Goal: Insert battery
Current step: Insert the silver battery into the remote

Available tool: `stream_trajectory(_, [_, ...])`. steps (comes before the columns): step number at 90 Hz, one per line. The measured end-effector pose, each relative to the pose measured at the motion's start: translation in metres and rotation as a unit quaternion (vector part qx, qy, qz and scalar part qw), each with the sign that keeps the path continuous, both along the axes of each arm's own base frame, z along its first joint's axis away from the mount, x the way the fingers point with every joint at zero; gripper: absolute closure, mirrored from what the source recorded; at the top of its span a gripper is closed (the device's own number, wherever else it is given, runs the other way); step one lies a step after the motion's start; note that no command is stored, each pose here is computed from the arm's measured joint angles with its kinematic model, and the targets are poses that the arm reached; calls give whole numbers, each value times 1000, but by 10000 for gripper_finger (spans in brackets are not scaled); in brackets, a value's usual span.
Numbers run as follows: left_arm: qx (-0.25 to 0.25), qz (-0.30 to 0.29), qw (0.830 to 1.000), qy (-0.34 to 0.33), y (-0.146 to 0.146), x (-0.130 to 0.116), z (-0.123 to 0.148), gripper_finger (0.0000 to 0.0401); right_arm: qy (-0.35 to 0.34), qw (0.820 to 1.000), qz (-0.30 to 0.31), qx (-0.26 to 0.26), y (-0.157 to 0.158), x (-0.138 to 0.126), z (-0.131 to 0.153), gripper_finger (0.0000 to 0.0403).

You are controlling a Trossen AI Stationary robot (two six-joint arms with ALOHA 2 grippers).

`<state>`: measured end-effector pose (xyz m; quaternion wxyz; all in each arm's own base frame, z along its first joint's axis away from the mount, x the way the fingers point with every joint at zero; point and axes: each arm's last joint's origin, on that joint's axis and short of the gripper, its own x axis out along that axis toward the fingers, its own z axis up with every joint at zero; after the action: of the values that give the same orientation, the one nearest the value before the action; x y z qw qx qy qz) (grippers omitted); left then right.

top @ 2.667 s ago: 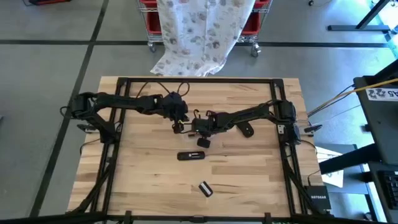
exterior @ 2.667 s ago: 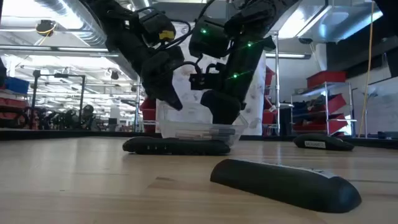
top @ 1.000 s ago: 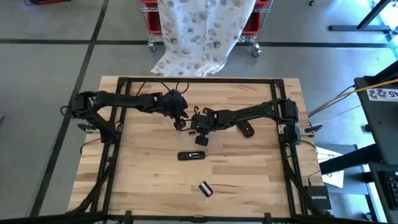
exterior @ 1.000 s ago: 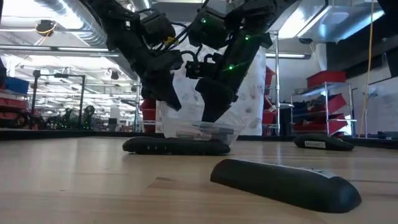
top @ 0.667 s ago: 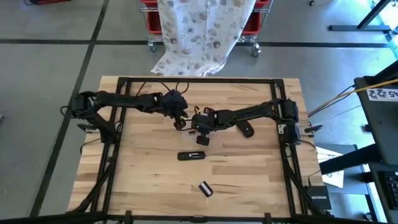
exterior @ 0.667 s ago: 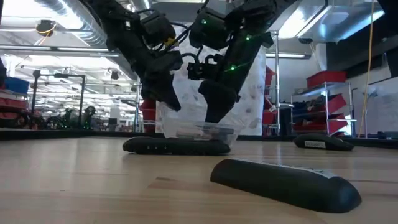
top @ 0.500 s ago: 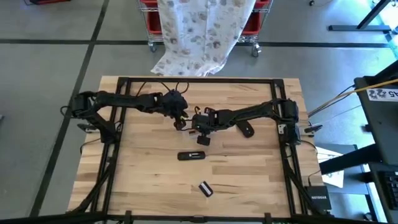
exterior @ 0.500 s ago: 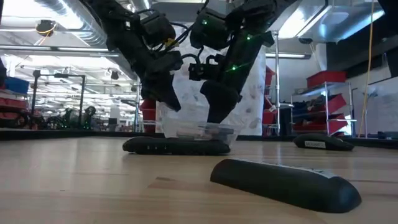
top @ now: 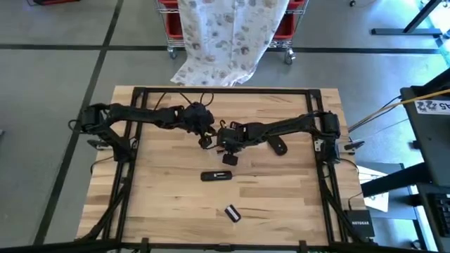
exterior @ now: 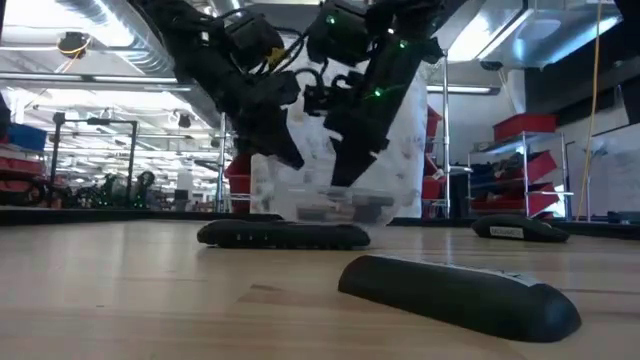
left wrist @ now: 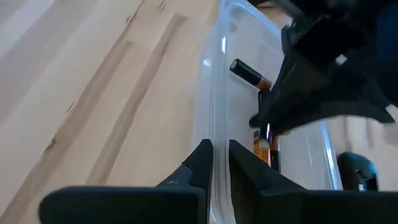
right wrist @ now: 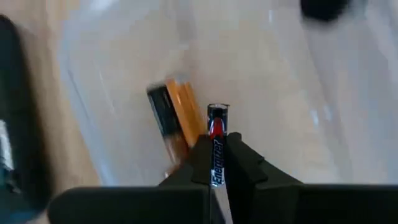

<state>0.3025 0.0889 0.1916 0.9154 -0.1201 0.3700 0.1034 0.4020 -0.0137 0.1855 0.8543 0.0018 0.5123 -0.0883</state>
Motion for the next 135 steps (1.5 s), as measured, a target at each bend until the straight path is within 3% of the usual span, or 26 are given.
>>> stream_trajectory(24, [-4, -10, 1000, -14, -3, 2, 3, 389, -34, 999, 41, -13, 0, 13, 28, 403])
stream_trajectory(54, [4, -26, 1000, -17, -3, 3, 3, 389, -29, 998, 49, -19, 0, 13, 29, 403])
stream_trajectory(82, [-21, -76, 995, -59, -5, 7, 7, 389, -39, 997, 68, -24, 9, 15, 31, 398])
stream_trajectory(122, [-71, -11, 996, -47, 6, 1, 4, 389, -32, 994, 75, -69, 8, 14, 32, 402])
stream_trajectory(135, [-64, 45, 997, -14, 12, -3, -4, 389, -105, 985, 109, -83, 11, 12, 70, 402])
